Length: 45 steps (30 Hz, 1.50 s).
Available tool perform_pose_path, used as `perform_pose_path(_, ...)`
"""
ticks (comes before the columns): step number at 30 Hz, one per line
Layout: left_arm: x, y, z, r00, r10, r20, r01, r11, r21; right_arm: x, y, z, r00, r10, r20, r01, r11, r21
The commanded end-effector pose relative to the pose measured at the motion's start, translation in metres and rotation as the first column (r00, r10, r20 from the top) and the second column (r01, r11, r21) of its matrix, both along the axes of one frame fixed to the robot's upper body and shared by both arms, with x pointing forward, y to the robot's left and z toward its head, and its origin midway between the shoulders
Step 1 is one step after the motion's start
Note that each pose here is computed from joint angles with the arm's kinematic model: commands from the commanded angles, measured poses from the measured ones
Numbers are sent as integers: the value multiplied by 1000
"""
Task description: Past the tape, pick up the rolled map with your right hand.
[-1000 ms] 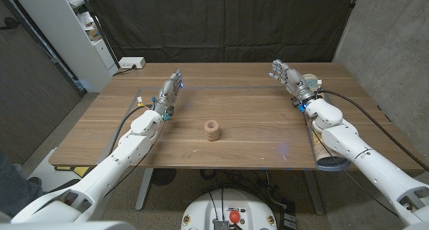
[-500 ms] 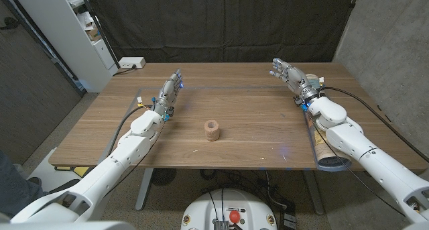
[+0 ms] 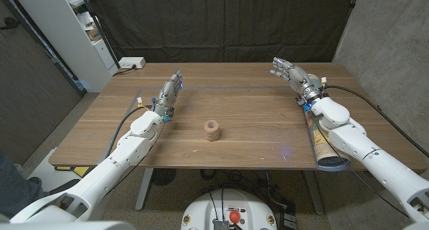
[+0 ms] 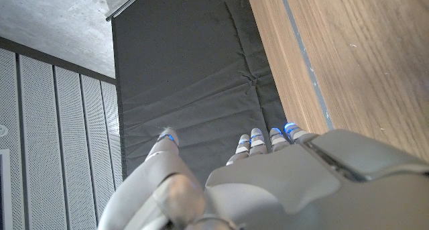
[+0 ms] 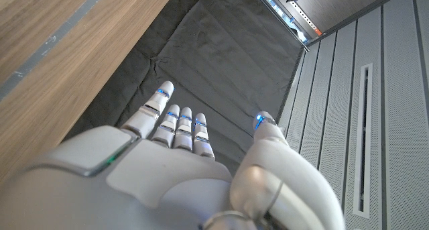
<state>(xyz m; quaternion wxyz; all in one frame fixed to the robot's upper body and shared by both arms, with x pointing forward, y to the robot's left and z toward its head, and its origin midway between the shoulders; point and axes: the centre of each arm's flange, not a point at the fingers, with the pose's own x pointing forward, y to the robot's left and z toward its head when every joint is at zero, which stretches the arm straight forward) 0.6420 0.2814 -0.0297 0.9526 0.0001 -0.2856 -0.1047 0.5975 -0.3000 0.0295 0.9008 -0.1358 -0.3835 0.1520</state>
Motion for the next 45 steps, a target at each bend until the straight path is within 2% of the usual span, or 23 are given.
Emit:
perform_pose_path(1, -2, -4, 0, 1000, -1, -1, 1, 1000, 5, -11, -2, 8, 999, -18, 33, 20, 998, -61)
perform_pose_path(10, -3, -8, 2, 1000, -6, 1, 6, 1000, 11, -15, -7, 12, 999, -29, 34, 32, 997, -77)
perform_pose_path(25, -10, -6, -1, 1000, 10, -2, -10, 1000, 10, -23, -16, 17, 997, -32, 71, 38, 996, -87)
perform_pose_path(45, -10, -6, -1, 1000, 10, 0, -10, 1000, 10, -33, -20, 21, 986, -110, 123, 128, 981, -148)
